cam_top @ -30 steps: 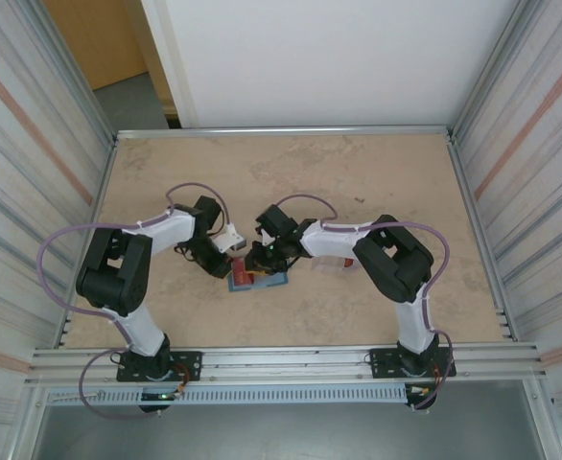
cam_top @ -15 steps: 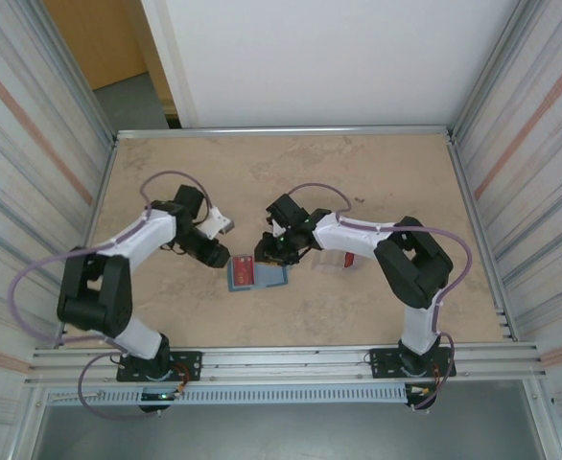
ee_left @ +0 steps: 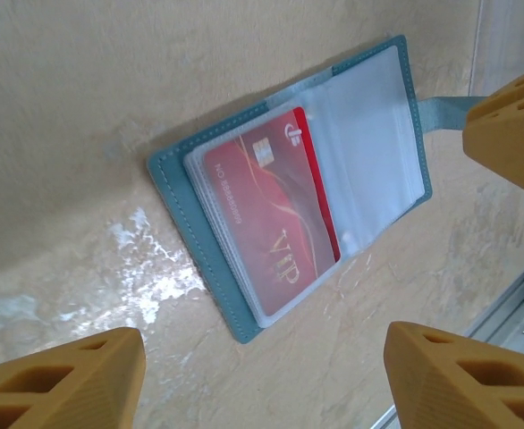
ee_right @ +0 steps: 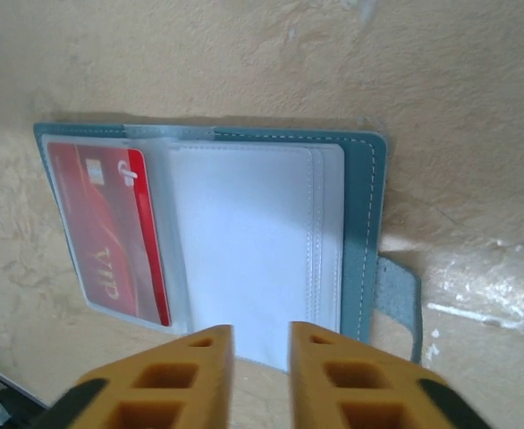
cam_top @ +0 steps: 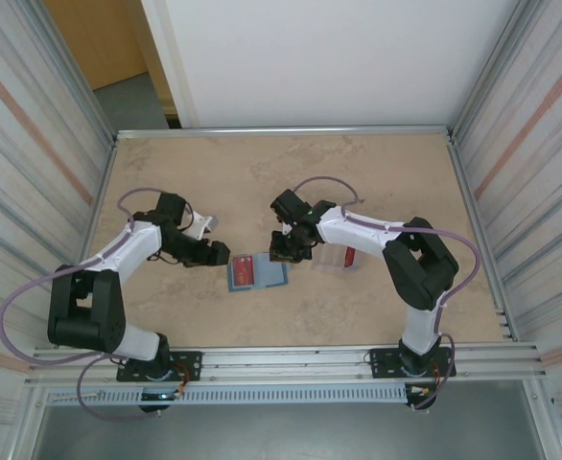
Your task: Put the credit cards into the card holder
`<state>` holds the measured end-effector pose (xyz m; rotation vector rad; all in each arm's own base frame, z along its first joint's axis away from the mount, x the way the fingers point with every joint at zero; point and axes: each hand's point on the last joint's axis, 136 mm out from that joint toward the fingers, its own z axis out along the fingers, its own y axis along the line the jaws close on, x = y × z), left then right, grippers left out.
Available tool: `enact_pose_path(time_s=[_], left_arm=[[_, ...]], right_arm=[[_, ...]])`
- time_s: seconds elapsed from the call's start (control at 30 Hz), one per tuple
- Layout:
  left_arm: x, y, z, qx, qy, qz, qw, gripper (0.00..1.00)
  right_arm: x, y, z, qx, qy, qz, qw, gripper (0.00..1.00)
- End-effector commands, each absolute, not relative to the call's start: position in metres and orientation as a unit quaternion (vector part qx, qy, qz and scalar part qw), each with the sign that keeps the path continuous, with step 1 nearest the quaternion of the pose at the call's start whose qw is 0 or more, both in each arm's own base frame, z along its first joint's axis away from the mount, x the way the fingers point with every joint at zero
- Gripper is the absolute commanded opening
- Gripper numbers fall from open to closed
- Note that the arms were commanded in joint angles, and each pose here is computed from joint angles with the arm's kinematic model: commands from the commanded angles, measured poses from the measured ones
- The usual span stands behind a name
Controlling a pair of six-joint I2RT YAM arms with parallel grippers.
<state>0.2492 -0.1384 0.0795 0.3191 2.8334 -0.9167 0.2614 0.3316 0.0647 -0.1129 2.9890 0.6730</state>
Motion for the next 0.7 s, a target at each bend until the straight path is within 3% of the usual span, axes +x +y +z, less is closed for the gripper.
enact_pose_path(time_s=[0.0, 0.2, 0.67], left_arm=[[0.251, -0.147, 0.078, 0.069, 0.935, -0.343, 0.060, 0.72], [0.250, -0.150, 0.059, 0.036, 0.933, -0.357, 0.039, 0.73], [0.246, -0.165, 0.037, 0.006, 0.926, -0.377, -0.021, 0.73]], right_arm=[[0.258, 0.351, 0.072, -0.056, 0.971, 0.228, 0.036, 0.13], [0.258, 0.373, 0.057, -0.069, 0.972, 0.224, 0.015, 0.08], [0.256, 0.315, 0.021, -0.031, 0.987, 0.155, -0.005, 0.10]])
